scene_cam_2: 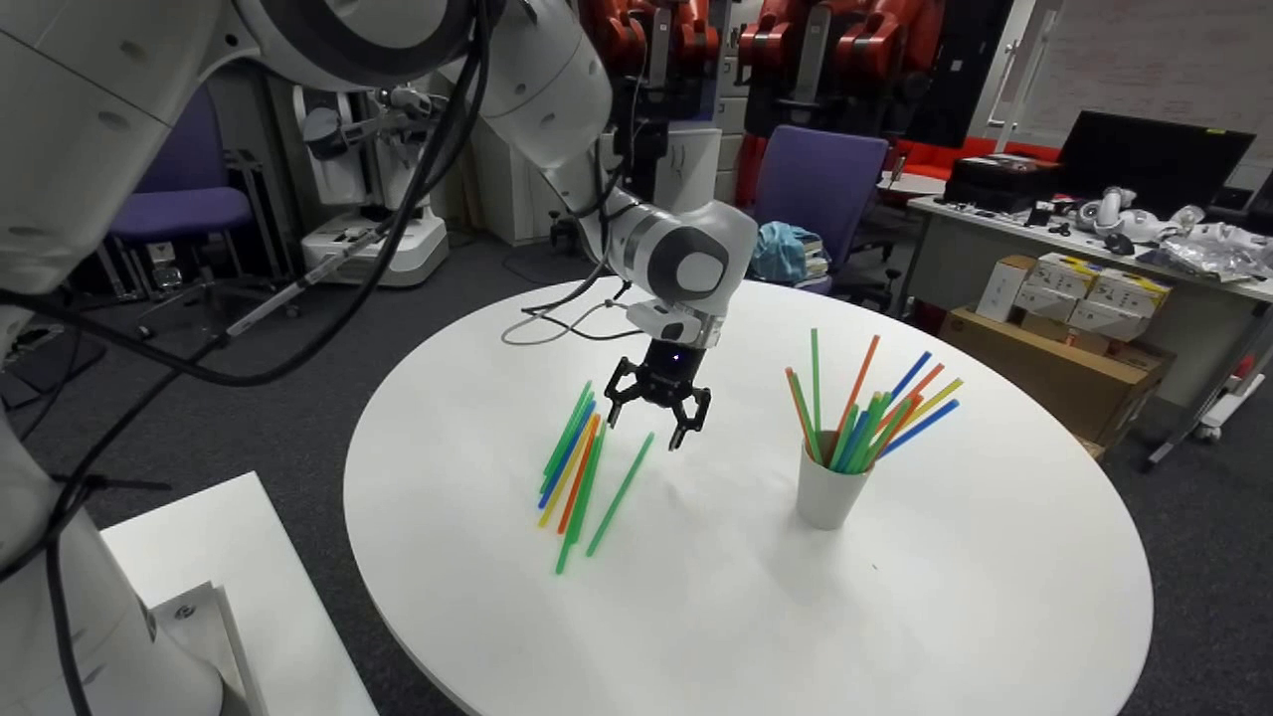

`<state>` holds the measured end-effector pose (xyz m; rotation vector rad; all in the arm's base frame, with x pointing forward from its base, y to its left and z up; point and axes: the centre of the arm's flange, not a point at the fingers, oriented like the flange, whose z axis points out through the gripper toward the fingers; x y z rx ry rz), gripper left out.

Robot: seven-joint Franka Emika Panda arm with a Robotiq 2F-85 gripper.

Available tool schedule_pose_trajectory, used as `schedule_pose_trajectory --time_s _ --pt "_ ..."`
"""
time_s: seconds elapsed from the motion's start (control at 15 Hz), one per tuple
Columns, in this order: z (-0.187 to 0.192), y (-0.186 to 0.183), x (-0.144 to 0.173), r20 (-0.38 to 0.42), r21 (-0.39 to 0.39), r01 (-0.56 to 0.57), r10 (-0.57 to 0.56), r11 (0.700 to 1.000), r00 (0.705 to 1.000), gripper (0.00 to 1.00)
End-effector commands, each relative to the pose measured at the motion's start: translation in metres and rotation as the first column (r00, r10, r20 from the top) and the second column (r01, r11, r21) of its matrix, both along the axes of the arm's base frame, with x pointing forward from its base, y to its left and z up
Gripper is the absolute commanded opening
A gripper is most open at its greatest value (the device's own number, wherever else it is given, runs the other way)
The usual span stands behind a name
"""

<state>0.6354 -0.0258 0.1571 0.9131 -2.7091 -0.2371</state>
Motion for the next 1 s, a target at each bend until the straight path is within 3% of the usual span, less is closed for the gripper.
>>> schedule_pose_trajectory --time_s 0.0,0.4,0.93 --pt "-0.002 -0.001 -0.048 0.083 -0.041 0.0 0.003 0.999 0.997 1.0" --pt "-0.015 -0.004 -0.076 0.11 -0.037 0.014 -0.01 0.999 0.994 1.0" --pt "-0.013 -0.002 -0.085 0.055 0.014 0.01 -0.011 1.0 0.998 1.0"
